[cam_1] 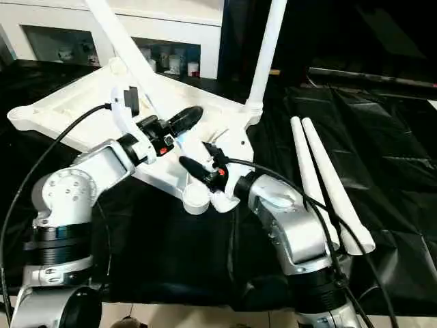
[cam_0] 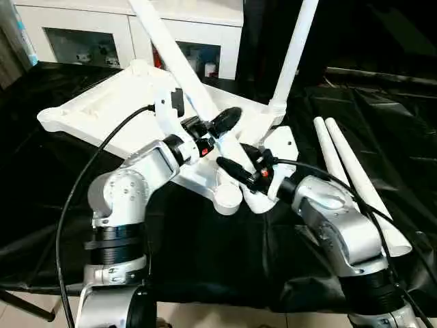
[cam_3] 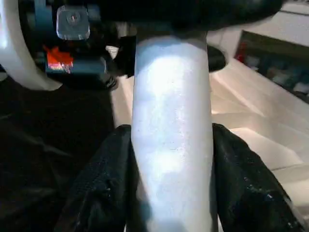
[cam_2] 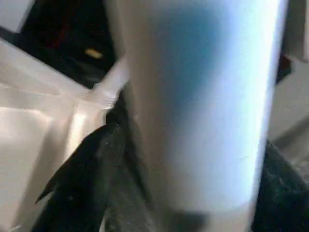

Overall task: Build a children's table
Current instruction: Pick table leg

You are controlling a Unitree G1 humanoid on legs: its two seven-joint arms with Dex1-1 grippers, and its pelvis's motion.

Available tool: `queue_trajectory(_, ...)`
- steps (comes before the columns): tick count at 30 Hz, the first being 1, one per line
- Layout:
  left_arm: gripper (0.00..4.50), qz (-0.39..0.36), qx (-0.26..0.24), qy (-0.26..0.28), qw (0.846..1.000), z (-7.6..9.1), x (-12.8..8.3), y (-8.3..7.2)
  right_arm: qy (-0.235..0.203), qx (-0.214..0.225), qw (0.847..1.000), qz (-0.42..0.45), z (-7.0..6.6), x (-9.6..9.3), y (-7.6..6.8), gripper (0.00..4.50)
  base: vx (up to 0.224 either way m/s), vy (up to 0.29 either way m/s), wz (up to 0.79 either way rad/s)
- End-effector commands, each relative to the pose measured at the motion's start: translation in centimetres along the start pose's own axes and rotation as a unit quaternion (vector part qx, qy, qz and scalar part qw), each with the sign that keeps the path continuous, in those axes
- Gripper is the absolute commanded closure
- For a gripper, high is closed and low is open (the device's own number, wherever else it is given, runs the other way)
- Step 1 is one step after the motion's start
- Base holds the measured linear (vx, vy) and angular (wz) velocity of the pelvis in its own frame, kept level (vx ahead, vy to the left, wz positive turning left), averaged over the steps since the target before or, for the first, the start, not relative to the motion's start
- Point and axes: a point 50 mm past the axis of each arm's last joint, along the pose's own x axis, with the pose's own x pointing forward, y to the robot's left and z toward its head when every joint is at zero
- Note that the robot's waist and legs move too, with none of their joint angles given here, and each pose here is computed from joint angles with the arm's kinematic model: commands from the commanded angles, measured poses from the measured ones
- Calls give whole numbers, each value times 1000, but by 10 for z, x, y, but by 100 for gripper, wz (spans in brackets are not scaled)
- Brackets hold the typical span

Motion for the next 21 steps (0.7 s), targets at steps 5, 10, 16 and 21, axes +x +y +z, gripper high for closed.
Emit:
queue_trajectory(5,149,24,-6,-11,1000,4,3,3,-16,-25,999,-16,9,3,-3,265,0,0,0)
queue_trajectory(10,189,17,-11,-17,1000,5,4,0,-17,-29,999,-20,10,4,-3,265,0,0,0)
queue_trajectory(16,232,-4,-10,-18,1000,7,5,-2,-44,3,999,2,15,5,-3,209,0,0,0)
queue_trajectory(21,258,-48,21,-1,999,12,2,-4,-43,58,997,30,19,-3,-9,161,0,0,0)
